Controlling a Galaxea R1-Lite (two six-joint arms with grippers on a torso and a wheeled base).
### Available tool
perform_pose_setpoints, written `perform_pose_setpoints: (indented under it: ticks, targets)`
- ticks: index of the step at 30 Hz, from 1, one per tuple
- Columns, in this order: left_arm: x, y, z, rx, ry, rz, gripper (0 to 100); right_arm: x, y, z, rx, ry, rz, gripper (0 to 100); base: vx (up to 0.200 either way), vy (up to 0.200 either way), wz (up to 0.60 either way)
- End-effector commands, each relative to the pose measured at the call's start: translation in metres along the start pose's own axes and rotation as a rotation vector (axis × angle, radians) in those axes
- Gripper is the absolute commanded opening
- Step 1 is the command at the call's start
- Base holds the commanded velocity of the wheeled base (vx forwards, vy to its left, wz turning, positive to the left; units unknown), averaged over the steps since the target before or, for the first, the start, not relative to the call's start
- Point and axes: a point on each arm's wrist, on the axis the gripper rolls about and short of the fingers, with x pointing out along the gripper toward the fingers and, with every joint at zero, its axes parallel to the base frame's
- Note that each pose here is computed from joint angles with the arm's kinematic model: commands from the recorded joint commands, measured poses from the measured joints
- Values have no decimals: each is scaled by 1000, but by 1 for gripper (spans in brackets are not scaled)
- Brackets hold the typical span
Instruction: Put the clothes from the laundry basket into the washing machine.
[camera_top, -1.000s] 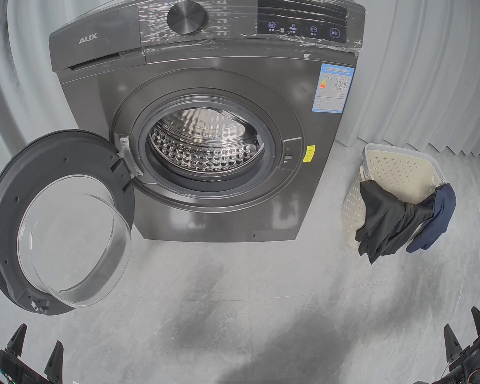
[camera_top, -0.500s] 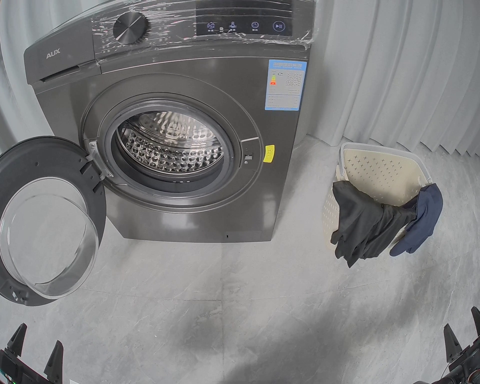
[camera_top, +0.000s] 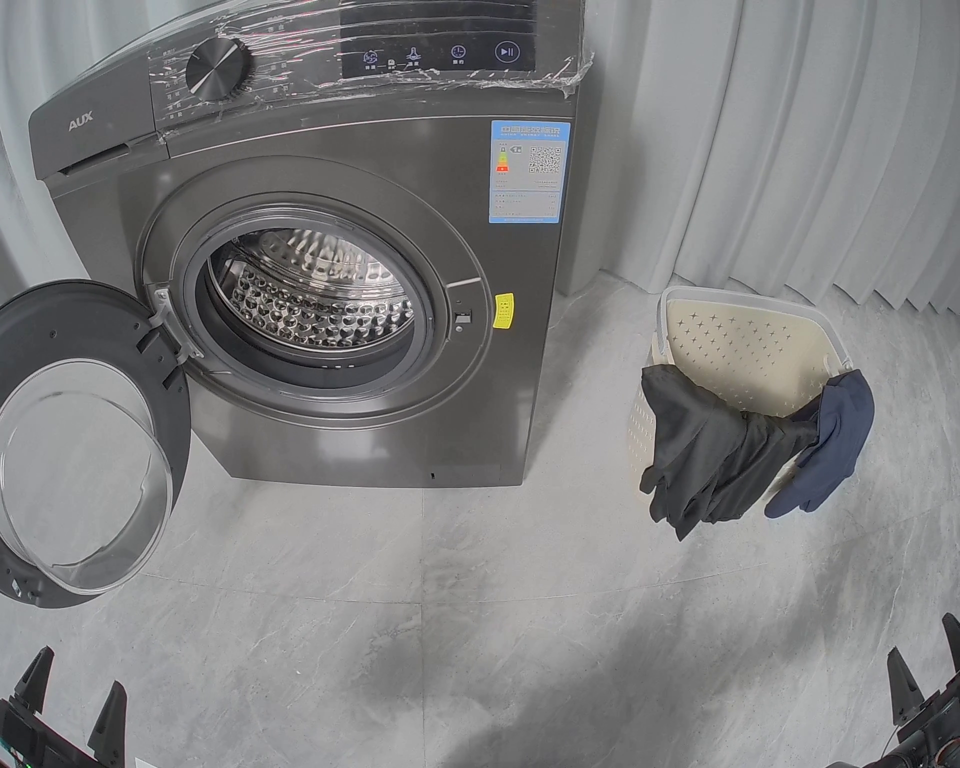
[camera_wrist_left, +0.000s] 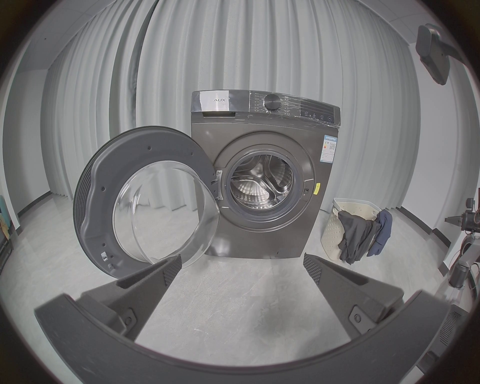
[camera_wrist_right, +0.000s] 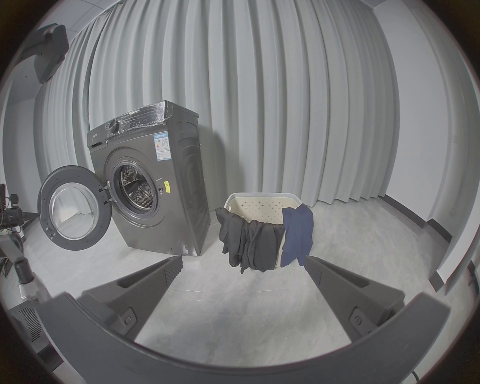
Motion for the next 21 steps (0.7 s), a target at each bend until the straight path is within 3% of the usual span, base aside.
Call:
perform_pose_setpoints:
  ticks: [1, 21]
  targets:
    - [0, 0, -4, -1, 4, 1, 100, 0, 0, -5, 0, 3, 1, 100, 0, -200, 0]
    - [0, 0, -4, -2, 4, 2, 100, 0, 0, -5, 0, 3, 1, 100, 0, -200, 0]
